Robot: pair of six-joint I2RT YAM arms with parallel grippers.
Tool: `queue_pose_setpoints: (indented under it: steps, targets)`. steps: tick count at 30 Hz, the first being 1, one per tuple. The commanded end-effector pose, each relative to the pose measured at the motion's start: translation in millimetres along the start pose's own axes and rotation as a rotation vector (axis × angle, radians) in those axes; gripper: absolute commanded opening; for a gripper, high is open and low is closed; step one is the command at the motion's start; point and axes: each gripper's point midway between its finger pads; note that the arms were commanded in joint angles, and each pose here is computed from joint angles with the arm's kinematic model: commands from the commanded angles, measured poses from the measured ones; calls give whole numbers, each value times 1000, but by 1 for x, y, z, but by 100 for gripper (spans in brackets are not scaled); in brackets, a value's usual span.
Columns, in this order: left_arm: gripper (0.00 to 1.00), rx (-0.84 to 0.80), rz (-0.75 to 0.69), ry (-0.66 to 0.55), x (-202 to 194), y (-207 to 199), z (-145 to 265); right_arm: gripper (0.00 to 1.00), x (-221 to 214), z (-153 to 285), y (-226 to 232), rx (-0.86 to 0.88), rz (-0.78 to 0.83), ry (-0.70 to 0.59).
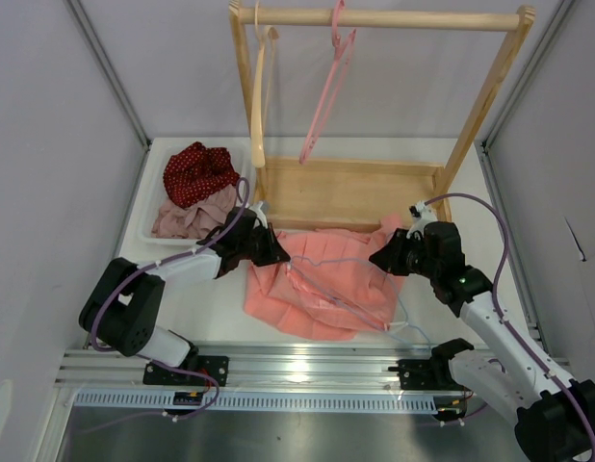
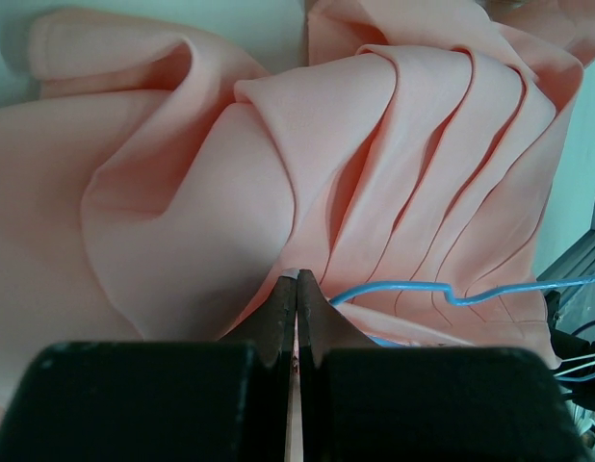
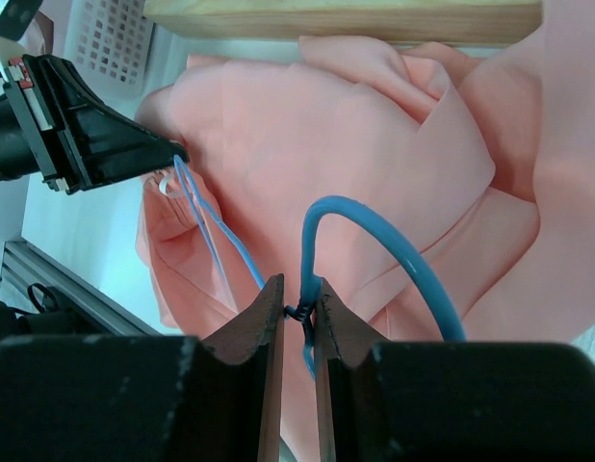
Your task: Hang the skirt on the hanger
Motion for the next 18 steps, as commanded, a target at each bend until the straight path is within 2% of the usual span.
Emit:
queue_pose_setpoints:
  steps: [1, 18]
  targets:
    - [0, 13, -3, -94, 24, 2, 5, 0, 1, 4, 7, 24, 32, 23]
    - [0, -26, -31, -113, 37, -9, 6, 0, -10, -4, 5, 53, 29, 63]
Point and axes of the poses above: each gripper's point midway between its finger pads, its own z axis back along the fingers, its own y axis along the line the jaws close on, x = y × z, and after that the axes turned 13 degrees about -z, right-handed
